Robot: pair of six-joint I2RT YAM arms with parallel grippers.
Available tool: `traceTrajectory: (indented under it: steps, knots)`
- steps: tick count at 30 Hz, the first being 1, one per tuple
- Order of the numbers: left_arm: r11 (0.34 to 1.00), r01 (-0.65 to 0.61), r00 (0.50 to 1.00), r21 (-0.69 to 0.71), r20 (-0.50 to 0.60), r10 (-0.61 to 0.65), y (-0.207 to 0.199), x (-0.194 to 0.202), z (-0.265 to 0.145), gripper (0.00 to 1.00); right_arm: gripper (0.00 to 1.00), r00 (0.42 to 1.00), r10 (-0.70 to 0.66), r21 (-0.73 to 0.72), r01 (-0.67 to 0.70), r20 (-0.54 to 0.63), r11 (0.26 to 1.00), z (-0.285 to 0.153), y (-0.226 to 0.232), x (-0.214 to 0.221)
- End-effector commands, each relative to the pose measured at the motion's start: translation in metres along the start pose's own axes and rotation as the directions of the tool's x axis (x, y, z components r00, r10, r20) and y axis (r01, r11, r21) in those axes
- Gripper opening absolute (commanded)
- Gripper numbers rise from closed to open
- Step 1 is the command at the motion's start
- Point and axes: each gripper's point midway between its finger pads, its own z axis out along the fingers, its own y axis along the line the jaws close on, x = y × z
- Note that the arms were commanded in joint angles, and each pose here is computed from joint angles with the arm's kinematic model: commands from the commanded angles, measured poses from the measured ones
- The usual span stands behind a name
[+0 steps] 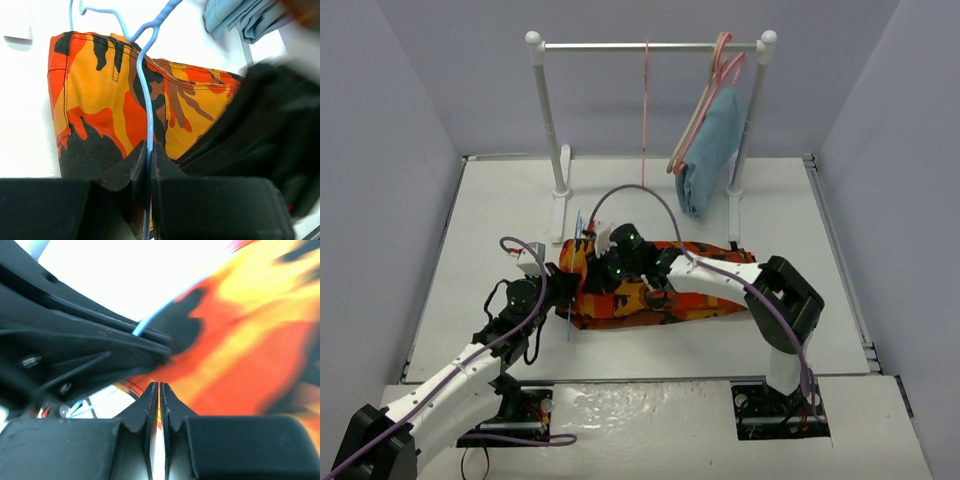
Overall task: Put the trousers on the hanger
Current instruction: Place trousers on hanger
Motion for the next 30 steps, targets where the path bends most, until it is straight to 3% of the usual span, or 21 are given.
traceTrajectory:
  steps: [1,2,6,7,12,20,30]
  knots:
    - [0.999,0.028,0.997,0.027,0.076,-0.030,-0.014,-0.025,0.001,0.00,0.04,0.959,-0.180,0.145,0.150,0.218,0.978,-0.074,0.006,-0.084]
    - [0.999,0.028,0.997,0.028,0.073,-0.030,-0.014,-0.025,0.001,0.00,0.10,0.946,-0.209,0.168,0.171,0.247,0.971,-0.084,0.010,-0.094]
    - [0.999,0.019,0.998,0.039,0.067,-0.022,-0.017,-0.025,0.001,0.00,0.50,0.893,-0.302,0.255,0.223,0.333,0.941,-0.098,0.009,-0.124]
    - [0.999,0.018,0.998,0.040,0.066,-0.020,-0.017,-0.025,0.002,0.00,0.55,0.886,-0.301,0.261,0.215,0.354,0.941,-0.096,0.004,-0.129]
    - [0.999,0.017,0.998,0.049,0.067,-0.020,-0.020,-0.026,0.004,0.00,0.48,0.898,-0.301,0.144,0.268,0.320,0.953,-0.069,-0.002,-0.132]
    - [0.998,0.017,0.997,0.068,0.073,-0.022,-0.026,-0.030,0.005,0.00,0.54,0.813,-0.367,0.113,0.356,0.453,0.928,-0.047,0.010,-0.163]
    - [0.996,0.013,0.998,0.089,0.058,-0.018,-0.030,-0.029,0.004,0.00,0.53,0.799,-0.367,0.076,0.379,0.476,0.922,-0.026,0.010,-0.175]
